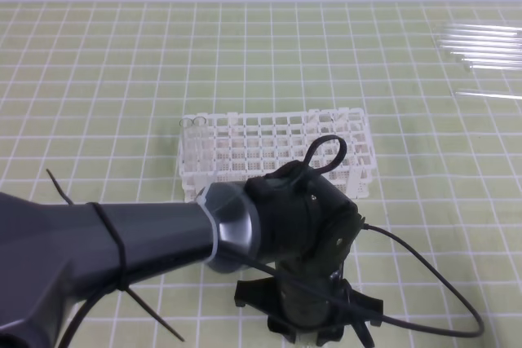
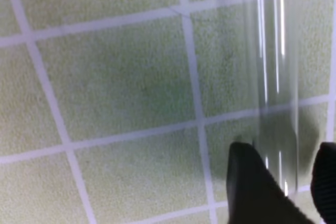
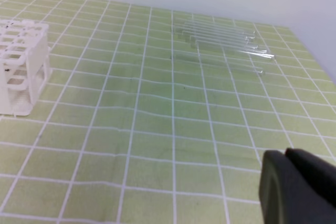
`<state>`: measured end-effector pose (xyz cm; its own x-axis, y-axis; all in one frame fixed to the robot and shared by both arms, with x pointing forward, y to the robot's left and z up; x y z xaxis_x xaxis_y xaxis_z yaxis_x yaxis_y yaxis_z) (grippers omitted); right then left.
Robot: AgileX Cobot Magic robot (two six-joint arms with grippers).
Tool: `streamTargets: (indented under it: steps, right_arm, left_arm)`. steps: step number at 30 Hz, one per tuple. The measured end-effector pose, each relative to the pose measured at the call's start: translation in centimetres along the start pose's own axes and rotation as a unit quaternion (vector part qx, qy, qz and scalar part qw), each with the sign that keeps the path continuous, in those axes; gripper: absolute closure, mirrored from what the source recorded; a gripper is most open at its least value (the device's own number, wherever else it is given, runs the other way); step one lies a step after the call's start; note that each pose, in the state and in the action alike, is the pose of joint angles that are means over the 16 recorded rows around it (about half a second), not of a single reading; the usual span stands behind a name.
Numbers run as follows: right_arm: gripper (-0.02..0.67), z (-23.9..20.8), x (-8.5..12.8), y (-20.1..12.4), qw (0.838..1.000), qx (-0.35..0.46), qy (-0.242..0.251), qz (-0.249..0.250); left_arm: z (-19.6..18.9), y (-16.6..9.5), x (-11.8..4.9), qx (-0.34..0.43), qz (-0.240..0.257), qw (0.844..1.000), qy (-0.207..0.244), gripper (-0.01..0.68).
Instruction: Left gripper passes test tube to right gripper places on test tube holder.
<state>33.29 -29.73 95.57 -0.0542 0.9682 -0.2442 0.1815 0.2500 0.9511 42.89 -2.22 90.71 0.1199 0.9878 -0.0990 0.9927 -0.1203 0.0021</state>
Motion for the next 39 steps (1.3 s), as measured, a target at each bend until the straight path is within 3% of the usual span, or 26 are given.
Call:
streamTargets:
  steps: [17,28,34,39]
  right_arm:
    - [0.666,0.0,0.0,0.0,1.0,0.0,0.0,0.0]
    - [0.666,0.0,0.0,0.0,1.0,0.0,0.0,0.0]
    - [0.666,0.0,0.0,0.0,1.0,0.0,0.0,0.0]
    - [0.666,0.0,0.0,0.0,1.0,0.0,0.0,0.0]
  left_arm:
    - [-0.1,0.0,0.3,0.001,0.006,1.0,0.01,0.573]
    - [-1.8,0.3,0.6,-0.03,0.026,0.999,0.01,0.597]
    - [-4.5,0.4,0.7,-0.082,0.063,0.995,0.007,0.596]
    - [-7.3,0.2,0.5,-0.152,0.116,0.982,0.004,0.589]
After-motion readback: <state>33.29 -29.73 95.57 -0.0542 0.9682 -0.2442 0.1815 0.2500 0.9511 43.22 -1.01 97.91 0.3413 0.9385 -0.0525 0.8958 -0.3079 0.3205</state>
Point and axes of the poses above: a point on each arm's last joint axis where the gripper is mounted, z pointing out along that axis toward the gripper, x along the wrist's bending axis when the last joint is at zero, y = z × x, the point moved 4 cm from there along z, pointing out along that axis toward the gripper, and after that the axes turned 9 degrees about -z, right-handed, at the moved point
